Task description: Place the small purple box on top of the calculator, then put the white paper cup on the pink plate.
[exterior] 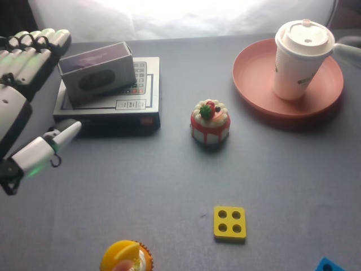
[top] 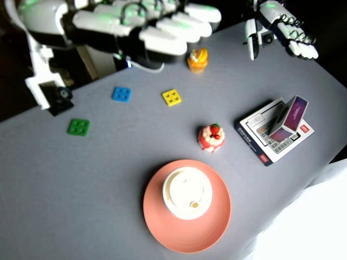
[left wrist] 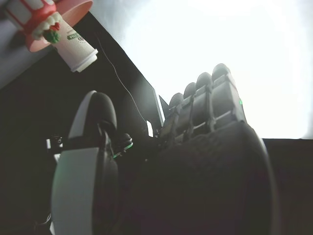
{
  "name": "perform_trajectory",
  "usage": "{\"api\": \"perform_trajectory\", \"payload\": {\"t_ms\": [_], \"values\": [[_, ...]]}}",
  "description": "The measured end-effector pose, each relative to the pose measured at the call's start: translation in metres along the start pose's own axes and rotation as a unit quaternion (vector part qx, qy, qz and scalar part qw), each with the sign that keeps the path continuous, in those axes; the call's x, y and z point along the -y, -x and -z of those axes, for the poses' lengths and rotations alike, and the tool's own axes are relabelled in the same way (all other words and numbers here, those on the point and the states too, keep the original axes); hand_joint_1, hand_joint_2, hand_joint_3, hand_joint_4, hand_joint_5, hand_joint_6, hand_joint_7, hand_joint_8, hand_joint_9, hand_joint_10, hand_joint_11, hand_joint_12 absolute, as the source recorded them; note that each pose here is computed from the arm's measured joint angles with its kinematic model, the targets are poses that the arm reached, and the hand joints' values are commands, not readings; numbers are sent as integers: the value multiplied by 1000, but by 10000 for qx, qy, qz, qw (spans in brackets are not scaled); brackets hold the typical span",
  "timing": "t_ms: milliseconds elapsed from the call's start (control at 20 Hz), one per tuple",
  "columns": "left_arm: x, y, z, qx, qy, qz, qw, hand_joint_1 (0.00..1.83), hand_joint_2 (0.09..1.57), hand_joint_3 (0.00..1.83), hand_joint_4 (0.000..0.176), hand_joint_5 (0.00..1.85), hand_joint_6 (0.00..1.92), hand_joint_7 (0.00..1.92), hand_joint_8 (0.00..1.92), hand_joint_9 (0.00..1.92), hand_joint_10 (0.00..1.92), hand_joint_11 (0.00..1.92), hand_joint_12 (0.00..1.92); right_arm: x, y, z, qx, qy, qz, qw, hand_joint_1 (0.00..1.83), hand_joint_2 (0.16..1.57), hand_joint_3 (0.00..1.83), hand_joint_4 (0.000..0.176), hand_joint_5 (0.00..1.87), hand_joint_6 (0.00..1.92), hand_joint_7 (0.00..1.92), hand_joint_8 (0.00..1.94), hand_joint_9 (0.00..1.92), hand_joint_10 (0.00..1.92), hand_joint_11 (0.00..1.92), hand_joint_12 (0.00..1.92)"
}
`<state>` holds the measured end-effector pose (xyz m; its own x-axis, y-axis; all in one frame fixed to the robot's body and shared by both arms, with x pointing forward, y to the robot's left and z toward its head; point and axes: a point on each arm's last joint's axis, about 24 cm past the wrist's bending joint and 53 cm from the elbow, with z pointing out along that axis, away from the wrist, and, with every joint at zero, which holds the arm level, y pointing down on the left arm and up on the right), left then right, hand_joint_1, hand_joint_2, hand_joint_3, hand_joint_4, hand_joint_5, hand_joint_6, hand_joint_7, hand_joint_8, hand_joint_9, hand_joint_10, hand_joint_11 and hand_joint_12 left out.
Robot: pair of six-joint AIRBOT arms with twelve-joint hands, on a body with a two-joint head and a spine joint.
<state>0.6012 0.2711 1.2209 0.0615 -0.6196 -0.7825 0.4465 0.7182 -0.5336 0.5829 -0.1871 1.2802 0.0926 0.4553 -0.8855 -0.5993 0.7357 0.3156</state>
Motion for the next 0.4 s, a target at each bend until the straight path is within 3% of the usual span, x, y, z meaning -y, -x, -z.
{"api": "perform_trajectory", "payload": {"t_ms": [50,150,200,300,350,400], "values": [[0,1,1,17,2,-2,10000,654,1358,20,0,0,0,0,0,0,0,0,0,0,1,1,22,7,-2,10000,510,1139,12,33,0,0,0,0,0,0,0,0],[1,6,2,121,-23,0,9999,681,1399,27,56,0,0,0,0,0,0,0,0,-2,8,7,178,47,-82,9998,499,1121,1,11,0,0,0,0,0,0,0,0],[4,9,3,183,-54,21,9998,714,1409,24,67,0,0,0,0,0,0,0,0,-5,12,11,245,82,-68,9996,529,1125,3,13,0,0,0,0,0,0,0,0],[10,17,3,319,-180,-4,9993,683,1410,20,55,0,0,0,0,0,0,0,0,-7,18,17,382,111,-62,9992,579,1126,1,34,0,0,0,0,0,0,0,0],[12,21,4,385,-210,0,9990,701,1418,19,37,0,0,0,0,0,0,0,0,-7,20,20,440,90,-75,9990,555,1138,7,30,0,0,0,0,0,0,0,0],[12,22,4,410,-216,8,9989,693,1382,1,45,0,0,0,0,0,0,0,0,-6,23,23,489,66,-52,9988,545,1157,14,0,0,0,0,0,0,0,0,0]]}}
